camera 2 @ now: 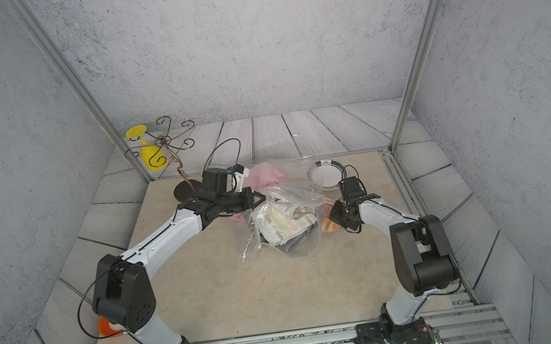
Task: Place the folded towel into the vacuum bag
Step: Pick up the towel from the center of the board, then place the towel in the vacuum bag.
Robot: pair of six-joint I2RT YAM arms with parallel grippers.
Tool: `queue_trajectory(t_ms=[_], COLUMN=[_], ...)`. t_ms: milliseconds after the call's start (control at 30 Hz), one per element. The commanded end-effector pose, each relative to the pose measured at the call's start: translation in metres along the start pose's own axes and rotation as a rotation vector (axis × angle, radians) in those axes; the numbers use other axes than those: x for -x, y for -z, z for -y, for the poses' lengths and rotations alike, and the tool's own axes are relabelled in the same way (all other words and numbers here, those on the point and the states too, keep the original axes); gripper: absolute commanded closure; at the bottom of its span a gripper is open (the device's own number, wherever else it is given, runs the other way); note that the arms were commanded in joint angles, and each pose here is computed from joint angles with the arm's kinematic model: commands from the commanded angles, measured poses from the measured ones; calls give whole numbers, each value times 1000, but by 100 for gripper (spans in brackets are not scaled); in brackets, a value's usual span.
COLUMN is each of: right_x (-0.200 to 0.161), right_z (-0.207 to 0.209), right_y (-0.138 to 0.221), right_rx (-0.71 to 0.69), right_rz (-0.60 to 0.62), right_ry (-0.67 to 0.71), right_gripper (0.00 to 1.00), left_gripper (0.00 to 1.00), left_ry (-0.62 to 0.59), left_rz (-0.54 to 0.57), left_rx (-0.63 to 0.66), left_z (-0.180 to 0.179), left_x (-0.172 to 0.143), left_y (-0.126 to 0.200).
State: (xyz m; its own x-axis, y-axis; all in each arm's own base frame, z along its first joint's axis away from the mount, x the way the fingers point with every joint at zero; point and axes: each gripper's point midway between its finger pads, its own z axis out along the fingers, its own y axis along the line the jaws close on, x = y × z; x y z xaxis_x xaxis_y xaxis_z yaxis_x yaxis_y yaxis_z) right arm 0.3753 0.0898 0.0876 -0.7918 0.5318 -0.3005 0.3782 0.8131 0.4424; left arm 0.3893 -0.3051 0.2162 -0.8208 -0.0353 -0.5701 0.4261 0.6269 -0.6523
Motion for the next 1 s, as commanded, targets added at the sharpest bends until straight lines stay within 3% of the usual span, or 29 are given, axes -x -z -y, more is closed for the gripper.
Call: queue_trajectory(t_ms=[0,133,233,333,433,567,700,900,967], right_x=[39,58,51,20,-20,-72,-102,-77,-69], right_z=[-45,-95,-140,-183,-205,-191,-153,-103,-95], right_y=[69,143,198,234,239,184,98,5,-12], right_rx=[145,347,585,813,938,883,652,250,177], right_rz=[196,362,427,353,222,-26,-223,-227,-229], right_ry=[127,251,368,509,628,677,650,507,452], right_gripper=[100,100,100,98,96,96,96,98,98], left_gripper=[100,100,100,100,100,100,100,100,100], left_ry=[-34,-2,21,33,39,32,4,-67,-94], left_rz=[18,18,15,13,13,29,36,16,-4], left_rx=[-80,-82,-73,-66,-61,-65,-79,-192,-234], left_z=[19,16,12,11,11,17,26,61,73], left_x=[10,11,12,17,23,35,44,45,40], left_y=[-4,-9,-14,-19,-22,-23,-19,2,12])
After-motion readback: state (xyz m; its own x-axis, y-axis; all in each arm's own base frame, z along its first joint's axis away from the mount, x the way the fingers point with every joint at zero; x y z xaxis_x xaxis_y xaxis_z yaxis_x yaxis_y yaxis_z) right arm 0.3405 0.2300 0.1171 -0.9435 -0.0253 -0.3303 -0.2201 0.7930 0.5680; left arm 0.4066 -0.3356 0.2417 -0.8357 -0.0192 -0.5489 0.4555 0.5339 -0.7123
